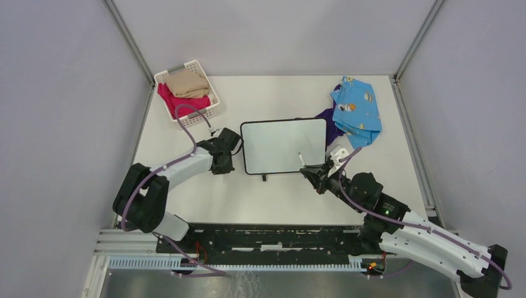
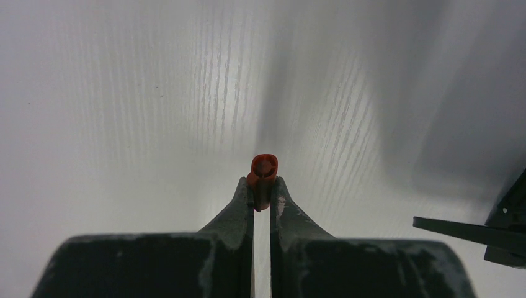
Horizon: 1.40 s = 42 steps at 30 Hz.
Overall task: Write a sentence on the whiteboard
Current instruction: Place the pen cap at the center of the board.
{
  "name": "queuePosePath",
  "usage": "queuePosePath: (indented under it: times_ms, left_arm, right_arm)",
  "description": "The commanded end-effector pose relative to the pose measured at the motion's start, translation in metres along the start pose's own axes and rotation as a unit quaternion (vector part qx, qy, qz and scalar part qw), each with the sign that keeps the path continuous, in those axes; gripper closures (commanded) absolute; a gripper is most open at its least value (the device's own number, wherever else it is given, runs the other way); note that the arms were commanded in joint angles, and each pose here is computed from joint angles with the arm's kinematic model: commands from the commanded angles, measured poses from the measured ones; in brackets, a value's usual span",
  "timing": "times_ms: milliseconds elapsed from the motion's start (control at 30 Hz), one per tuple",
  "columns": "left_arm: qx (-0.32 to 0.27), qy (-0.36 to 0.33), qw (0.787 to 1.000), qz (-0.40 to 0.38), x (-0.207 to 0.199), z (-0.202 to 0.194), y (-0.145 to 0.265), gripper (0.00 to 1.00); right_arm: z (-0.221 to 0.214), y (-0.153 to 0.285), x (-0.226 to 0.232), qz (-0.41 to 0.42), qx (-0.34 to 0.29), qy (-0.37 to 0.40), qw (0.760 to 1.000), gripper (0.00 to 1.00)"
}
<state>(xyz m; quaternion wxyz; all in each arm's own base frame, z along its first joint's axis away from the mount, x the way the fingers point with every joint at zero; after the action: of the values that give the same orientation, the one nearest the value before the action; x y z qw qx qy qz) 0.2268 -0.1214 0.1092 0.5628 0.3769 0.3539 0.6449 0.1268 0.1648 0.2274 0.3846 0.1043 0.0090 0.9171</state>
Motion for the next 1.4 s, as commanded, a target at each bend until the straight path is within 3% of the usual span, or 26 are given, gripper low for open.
queuePosePath:
  times_ms: [0,467,1367]
  left_arm:
    - [-0.019,0.003,1.0,-0.023,-0.008,0.015,-0.008,0.98]
    - [0.013,0.005,1.0,-0.028,-0.011,0.004,-0.021,0.8]
    - [0.021,0.009,1.0,-0.014,-0.008,-0.001,-0.023,0.7]
  right_arm:
    - [0.009,0.003,-0.004,-0.015,-0.019,0.01,1.0,0.99]
    - [0.005,-0.003,-0.003,-0.015,-0.015,0.012,1.0,1.0]
    - [0.008,0.001,-0.004,-0.019,-0.02,0.008,1.0,1.0]
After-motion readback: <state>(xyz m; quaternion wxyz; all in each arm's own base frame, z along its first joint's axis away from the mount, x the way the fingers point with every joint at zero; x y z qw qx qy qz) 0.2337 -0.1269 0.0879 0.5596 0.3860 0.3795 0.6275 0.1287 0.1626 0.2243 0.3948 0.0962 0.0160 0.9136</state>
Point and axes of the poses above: each gripper's point midway between its finger pads, its own y axis back along the fingers, its own x axis along the line the jaws close on, z = x × y, the point moved 8 cm from there along y, back along the fingers, and after that the axes turned 4 degrees about -y, right-handed, at the moved point
